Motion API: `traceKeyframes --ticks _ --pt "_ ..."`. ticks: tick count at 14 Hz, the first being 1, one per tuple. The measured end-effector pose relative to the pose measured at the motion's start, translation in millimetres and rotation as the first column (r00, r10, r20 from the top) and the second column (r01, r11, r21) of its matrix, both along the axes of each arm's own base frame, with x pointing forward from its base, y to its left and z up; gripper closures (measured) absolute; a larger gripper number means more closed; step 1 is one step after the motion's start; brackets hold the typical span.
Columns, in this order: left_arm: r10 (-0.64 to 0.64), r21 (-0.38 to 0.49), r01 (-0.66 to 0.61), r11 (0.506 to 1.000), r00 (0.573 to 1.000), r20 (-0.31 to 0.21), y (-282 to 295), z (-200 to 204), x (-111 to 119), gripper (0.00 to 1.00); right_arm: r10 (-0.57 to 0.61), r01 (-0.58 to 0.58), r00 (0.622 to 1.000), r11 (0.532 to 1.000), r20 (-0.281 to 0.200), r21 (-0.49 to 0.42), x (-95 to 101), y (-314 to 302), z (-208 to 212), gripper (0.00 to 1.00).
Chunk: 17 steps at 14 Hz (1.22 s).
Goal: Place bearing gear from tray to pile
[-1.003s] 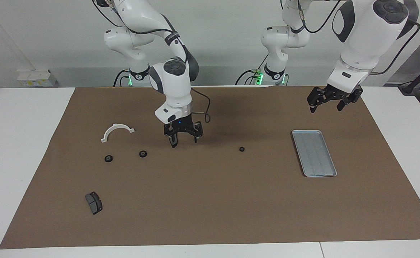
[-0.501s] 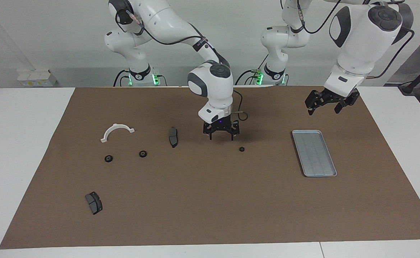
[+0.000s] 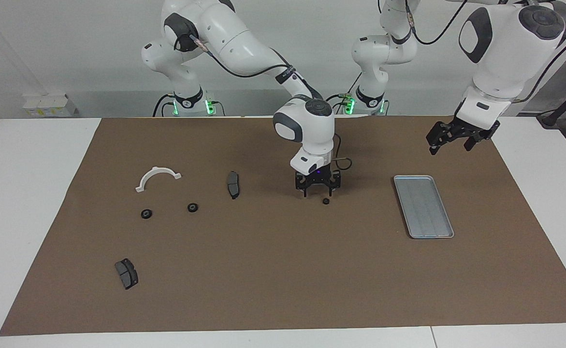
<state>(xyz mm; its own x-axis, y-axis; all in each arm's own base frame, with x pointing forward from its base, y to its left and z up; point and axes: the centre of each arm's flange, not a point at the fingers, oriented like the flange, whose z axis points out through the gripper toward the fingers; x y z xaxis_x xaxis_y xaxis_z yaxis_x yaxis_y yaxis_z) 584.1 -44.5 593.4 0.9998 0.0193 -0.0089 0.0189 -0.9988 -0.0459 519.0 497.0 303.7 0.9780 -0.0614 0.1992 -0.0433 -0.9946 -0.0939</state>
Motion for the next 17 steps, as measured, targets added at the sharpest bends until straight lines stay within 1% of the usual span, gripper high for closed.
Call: traceKeyframes --ticks 1,2,5,6,7,8,11,17 --pt "0.0 0.0 0.0 1.0 1.0 0.0 0 0 0 0.0 0.004 -0.004 1.0 1.0 0.002 0.0 -1.1 1 0 0.16" --pt "0.0 0.0 0.0 1.0 1.0 0.0 0 0 0 0.0 0.007 -0.007 1.0 1.0 0.009 0.004 -0.9 3 1 0.18" --pt "0.0 0.0 0.0 1.0 1.0 -0.001 0 0 0 0.0 0.016 -0.019 0.998 0.999 0.053 0.049 2.4 7 6 0.2" --pt "0.0 0.0 0.0 1.0 1.0 -0.001 0 0 0 0.0 0.02 -0.023 0.998 0.998 0.062 0.051 3.3 7 5 0.28" --pt "0.0 0.0 0.0 1.0 1.0 0.0 0 0 0 0.0 0.023 -0.027 0.997 0.998 0.073 0.058 4.6 7 5 0.28" --pt "0.0 0.0 0.0 1.0 1.0 0.0 0 0 0 0.0 0.023 -0.029 0.997 0.997 0.079 0.065 5.7 7 3 0.31" --pt "0.0 0.0 0.0 1.0 1.0 0.0 0 0 0 0.0 0.031 -0.037 0.995 0.997 0.094 0.07 7.1 6 -2 0.34" --pt "0.0 0.0 0.0 1.0 1.0 -0.001 0 0 0 0.0 0.049 -0.056 0.993 0.996 0.103 0.069 1.8 3 -16 0.4"
